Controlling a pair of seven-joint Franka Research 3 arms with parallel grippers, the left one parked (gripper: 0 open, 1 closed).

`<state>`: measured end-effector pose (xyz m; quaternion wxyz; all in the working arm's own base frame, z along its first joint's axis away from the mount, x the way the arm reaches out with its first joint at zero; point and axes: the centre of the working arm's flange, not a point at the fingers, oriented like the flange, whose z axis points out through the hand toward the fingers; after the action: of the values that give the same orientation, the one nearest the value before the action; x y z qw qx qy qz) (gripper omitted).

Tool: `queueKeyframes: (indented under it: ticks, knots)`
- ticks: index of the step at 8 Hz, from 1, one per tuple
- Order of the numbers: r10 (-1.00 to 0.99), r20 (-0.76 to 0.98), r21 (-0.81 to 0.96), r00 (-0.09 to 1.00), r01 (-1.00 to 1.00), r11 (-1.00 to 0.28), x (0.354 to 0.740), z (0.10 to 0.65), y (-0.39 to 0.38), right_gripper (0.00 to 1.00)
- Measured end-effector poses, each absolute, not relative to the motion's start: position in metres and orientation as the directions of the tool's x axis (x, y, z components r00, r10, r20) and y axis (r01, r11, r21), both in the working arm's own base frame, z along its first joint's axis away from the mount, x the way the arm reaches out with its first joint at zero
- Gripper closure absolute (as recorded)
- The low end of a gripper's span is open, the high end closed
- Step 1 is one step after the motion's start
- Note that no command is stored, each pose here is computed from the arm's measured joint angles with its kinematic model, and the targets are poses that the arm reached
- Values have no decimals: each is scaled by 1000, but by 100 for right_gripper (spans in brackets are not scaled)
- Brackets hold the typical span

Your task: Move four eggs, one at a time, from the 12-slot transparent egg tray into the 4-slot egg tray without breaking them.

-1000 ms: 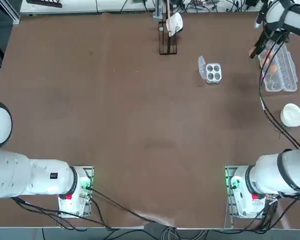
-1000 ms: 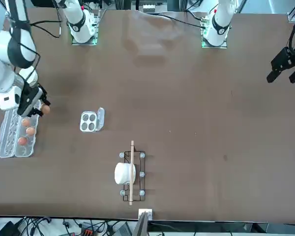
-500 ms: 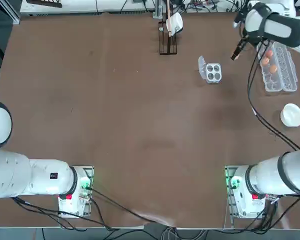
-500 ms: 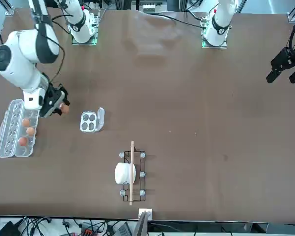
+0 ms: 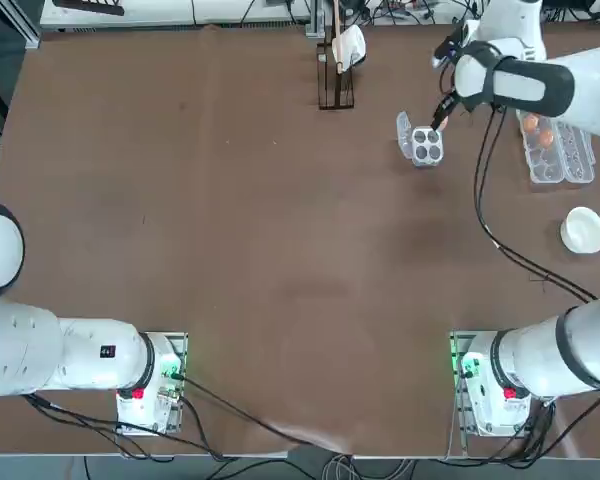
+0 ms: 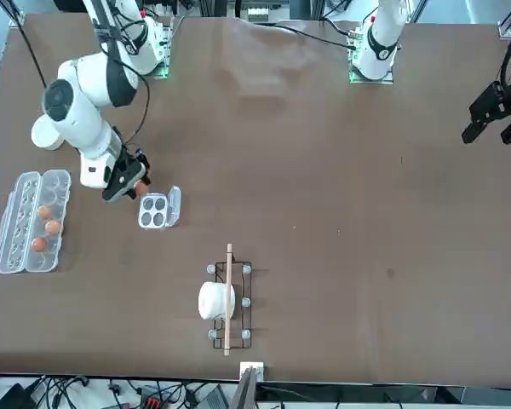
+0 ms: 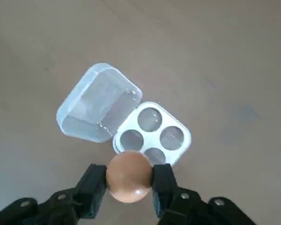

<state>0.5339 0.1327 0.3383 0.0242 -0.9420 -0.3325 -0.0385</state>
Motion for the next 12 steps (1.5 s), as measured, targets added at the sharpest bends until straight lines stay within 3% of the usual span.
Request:
queueKeyframes:
  ticks: [12]
  knots:
    - [612,99,-5,784,616,-788,531,263,146,44]
